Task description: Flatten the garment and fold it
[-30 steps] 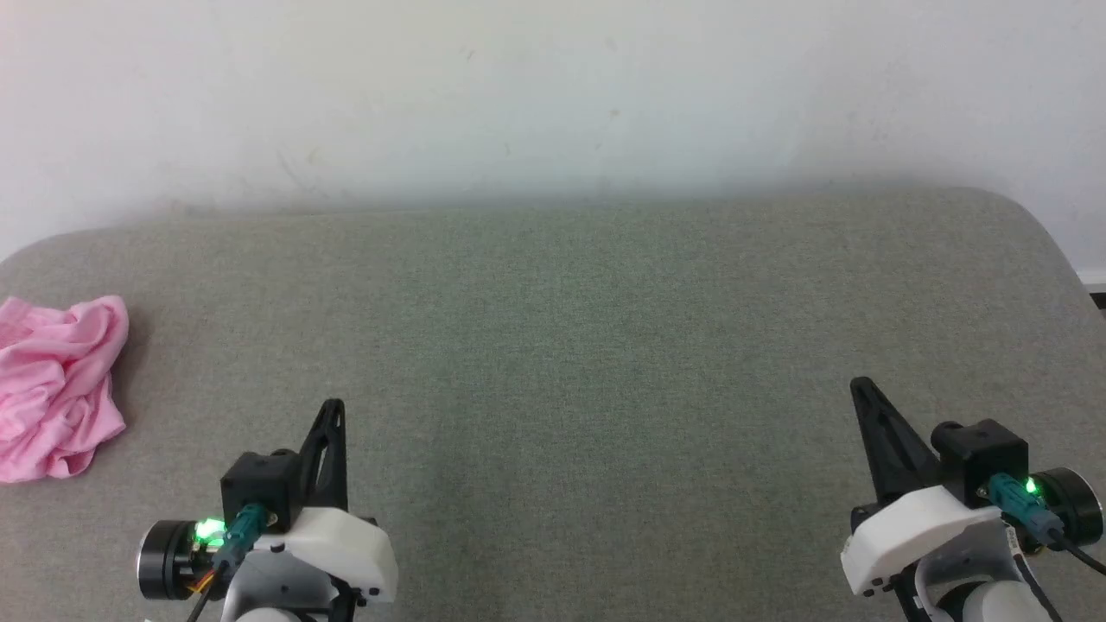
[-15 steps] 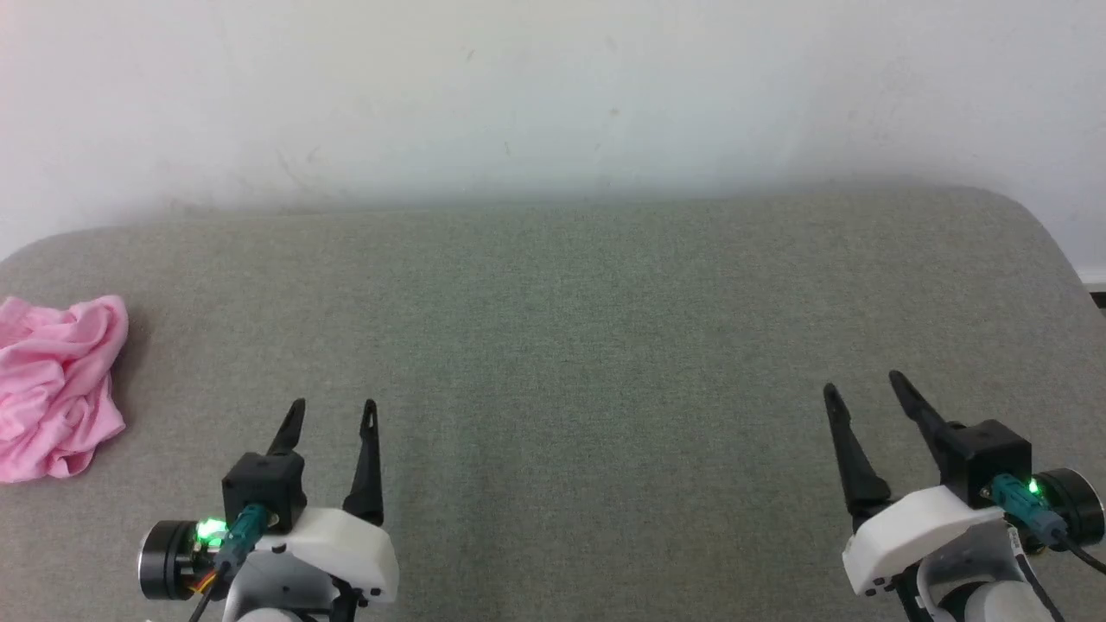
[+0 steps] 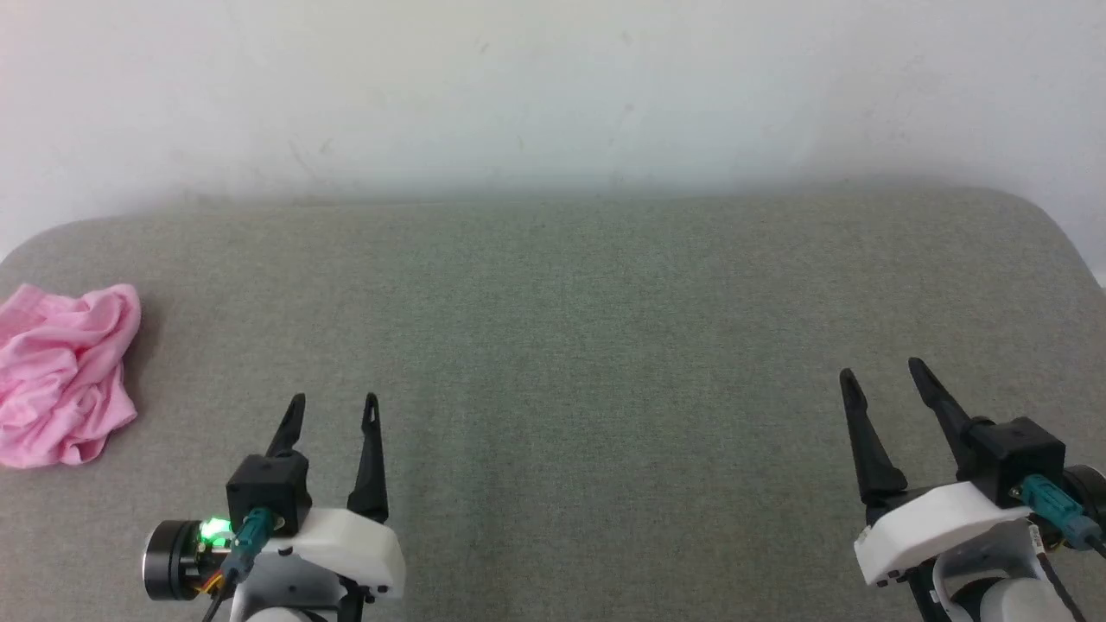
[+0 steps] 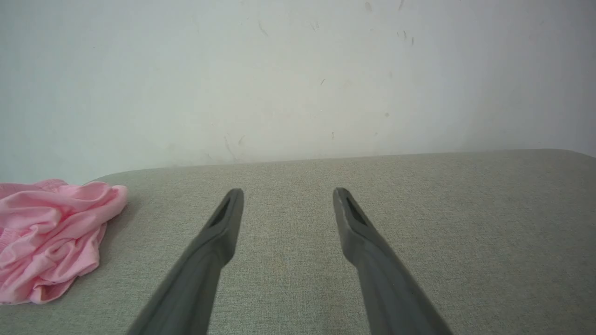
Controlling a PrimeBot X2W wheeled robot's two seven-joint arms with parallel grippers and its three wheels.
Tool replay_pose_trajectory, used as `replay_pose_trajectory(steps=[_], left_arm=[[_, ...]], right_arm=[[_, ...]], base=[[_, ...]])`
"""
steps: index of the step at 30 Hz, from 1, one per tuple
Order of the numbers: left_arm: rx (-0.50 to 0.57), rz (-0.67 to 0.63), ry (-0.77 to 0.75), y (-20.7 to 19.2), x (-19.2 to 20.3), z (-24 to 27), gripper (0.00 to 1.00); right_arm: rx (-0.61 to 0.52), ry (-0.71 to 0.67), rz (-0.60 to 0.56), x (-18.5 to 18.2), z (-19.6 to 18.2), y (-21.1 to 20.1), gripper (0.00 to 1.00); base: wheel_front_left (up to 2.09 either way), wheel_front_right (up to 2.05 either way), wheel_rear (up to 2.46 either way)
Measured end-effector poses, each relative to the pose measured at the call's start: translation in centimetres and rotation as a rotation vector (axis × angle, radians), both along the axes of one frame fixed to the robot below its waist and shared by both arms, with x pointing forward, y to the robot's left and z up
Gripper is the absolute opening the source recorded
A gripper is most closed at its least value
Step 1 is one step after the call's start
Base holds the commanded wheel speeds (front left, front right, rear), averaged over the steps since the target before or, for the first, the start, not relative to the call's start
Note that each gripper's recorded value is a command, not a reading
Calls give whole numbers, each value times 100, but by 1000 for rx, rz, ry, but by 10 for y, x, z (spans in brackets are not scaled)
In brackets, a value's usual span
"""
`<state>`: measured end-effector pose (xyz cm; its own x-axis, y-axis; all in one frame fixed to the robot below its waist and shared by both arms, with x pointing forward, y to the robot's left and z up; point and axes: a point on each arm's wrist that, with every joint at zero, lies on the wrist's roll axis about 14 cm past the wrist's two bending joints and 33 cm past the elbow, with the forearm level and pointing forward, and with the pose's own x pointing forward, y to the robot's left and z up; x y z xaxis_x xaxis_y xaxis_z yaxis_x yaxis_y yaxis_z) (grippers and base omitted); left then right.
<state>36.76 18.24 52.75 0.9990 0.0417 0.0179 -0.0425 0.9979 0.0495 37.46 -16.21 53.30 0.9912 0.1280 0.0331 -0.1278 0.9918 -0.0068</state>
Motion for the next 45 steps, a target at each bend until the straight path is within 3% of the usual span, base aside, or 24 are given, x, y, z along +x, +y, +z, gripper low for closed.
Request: replay_pose_trajectory(steps=[25, 45], left_arm=[[12, 203, -74, 51, -28, 14, 100], [33, 465, -144, 117, -71, 31, 100]], right_arm=[[49, -64, 163, 22, 12, 56, 100], [97, -104, 312, 35, 18, 109, 100]], base=[[0, 0, 0], [0, 0, 0]])
